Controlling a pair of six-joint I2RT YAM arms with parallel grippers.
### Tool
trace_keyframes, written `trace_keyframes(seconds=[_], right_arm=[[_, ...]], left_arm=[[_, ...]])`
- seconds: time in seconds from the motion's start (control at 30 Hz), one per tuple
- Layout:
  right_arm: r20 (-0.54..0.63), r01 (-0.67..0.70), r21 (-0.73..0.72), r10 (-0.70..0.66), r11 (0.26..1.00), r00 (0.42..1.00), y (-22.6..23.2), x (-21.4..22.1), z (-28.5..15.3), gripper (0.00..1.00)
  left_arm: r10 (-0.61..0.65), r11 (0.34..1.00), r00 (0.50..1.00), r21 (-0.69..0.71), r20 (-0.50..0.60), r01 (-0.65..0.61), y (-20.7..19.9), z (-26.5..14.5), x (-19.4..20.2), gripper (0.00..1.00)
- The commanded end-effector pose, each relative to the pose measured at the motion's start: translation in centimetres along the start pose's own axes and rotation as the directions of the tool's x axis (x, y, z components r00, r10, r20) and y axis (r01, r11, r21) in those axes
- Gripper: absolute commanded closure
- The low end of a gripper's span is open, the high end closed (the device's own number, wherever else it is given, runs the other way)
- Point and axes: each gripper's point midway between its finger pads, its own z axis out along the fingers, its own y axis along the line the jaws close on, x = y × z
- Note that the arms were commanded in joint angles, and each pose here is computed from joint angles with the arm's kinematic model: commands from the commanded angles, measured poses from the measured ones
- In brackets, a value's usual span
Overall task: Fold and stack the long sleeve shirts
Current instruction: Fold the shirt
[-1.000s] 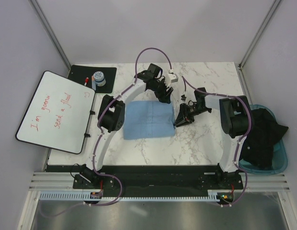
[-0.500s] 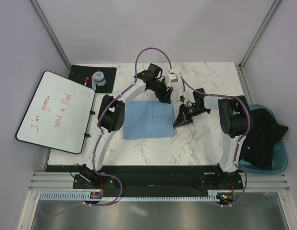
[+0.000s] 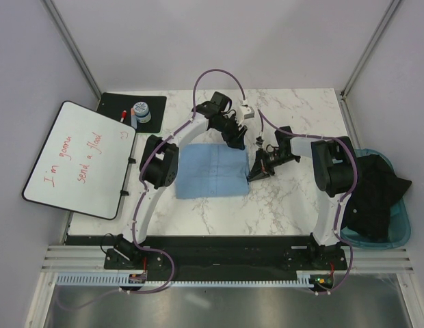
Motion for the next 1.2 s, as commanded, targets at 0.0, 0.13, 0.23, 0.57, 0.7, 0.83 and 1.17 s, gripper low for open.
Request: trace_keyframes(seconds=[0.0,0.13,0.23,0.57,0.7,0.83,1.17], right_arm=[[-0.011,0.014,-0.041,-0.015,0.999,1.000,1.0,0.5,0.0,1.00],[-0.013,0.015,-0.046,-0.016,0.999,1.000,1.2,0.6,0.0,1.00],[-0.011,0.019,-0.048,-0.020,0.999,1.000,1.5,0.6,-0.1,1.00],[-0.036,0.036,-0.057,-0.038,0.998,0.999,2.6,1.7,-0.3,1.00],[-0.049,0.032,-0.041,-0.034,0.999,0.998,2.0,2.0,-0.1,1.00],[-0.061,0.020,-0.030,-0.022,0.999,0.998,1.4,2.1,0.3,1.00],[-0.066,0.007,-0.032,-0.009,0.999,0.998,1.1,2.1,0.5,1.00]], left_arm=[[0.001,0.999,1.000,0.041,0.013,-0.002,-0.8,0.6,-0.1,0.38],[-0.004,0.999,1.000,0.036,0.025,0.003,-0.5,0.6,-0.6,0.70],[-0.010,0.999,0.999,0.033,0.032,0.009,-0.4,0.5,-0.9,0.97],[-0.064,0.997,0.995,-0.041,0.075,0.067,1.1,-1.1,-2.8,0.98],[-0.049,0.999,0.995,-0.011,0.093,0.050,0.4,-1.5,-3.4,0.90],[-0.045,0.999,0.996,0.011,0.077,0.045,-0.4,-1.6,-2.7,0.45],[-0.049,0.997,0.997,0.062,0.052,0.046,-1.5,0.1,-1.4,0.37]])
